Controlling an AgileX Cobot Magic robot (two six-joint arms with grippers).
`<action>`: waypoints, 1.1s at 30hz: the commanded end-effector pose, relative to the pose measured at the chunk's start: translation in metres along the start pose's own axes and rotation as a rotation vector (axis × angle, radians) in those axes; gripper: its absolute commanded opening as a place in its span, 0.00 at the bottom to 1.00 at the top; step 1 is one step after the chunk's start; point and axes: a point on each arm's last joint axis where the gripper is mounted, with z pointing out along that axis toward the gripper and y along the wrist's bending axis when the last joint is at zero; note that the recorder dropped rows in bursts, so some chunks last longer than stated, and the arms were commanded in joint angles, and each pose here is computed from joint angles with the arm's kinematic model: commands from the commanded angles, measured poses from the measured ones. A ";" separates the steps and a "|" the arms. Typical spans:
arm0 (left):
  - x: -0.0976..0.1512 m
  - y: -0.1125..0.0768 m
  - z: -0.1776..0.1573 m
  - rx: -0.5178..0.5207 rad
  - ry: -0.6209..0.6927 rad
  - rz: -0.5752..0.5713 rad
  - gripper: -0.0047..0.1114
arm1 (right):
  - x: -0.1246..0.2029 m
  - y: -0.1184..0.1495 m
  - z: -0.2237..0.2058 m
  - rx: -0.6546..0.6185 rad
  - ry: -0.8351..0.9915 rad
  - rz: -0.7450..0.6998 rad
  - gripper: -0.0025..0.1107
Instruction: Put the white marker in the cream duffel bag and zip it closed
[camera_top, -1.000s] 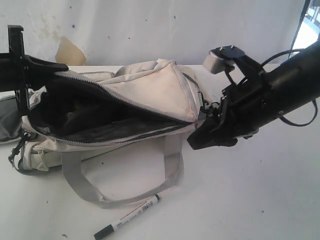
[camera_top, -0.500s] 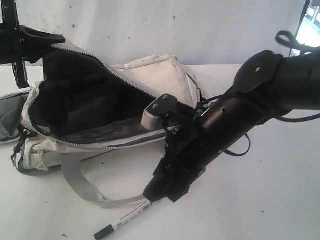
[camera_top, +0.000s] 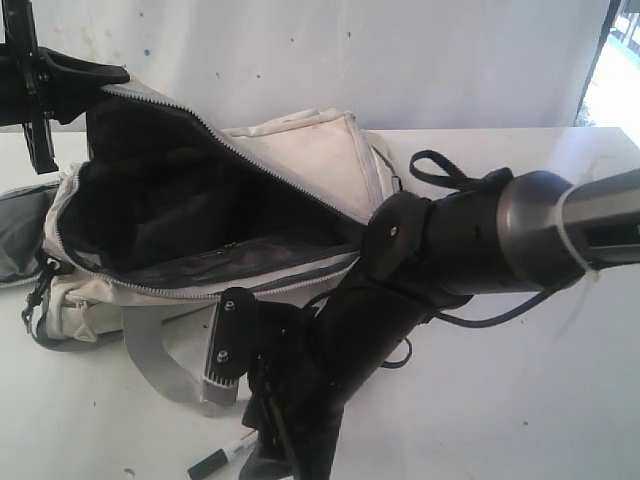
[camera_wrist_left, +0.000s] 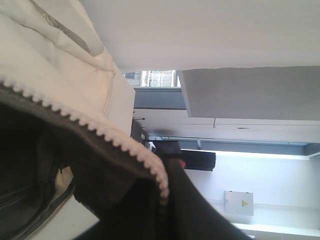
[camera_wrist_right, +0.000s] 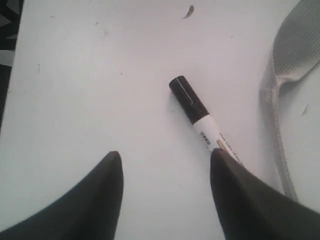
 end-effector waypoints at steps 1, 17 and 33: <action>0.000 -0.005 0.001 0.029 0.000 0.007 0.04 | 0.000 -0.005 0.013 0.088 0.013 -0.021 0.46; 0.000 -0.005 0.001 0.031 0.003 0.007 0.04 | 0.012 -0.017 0.035 0.146 0.065 -0.010 0.43; 0.000 -0.005 0.001 0.031 0.003 0.007 0.04 | 0.015 -0.012 0.035 0.090 0.107 -0.053 0.02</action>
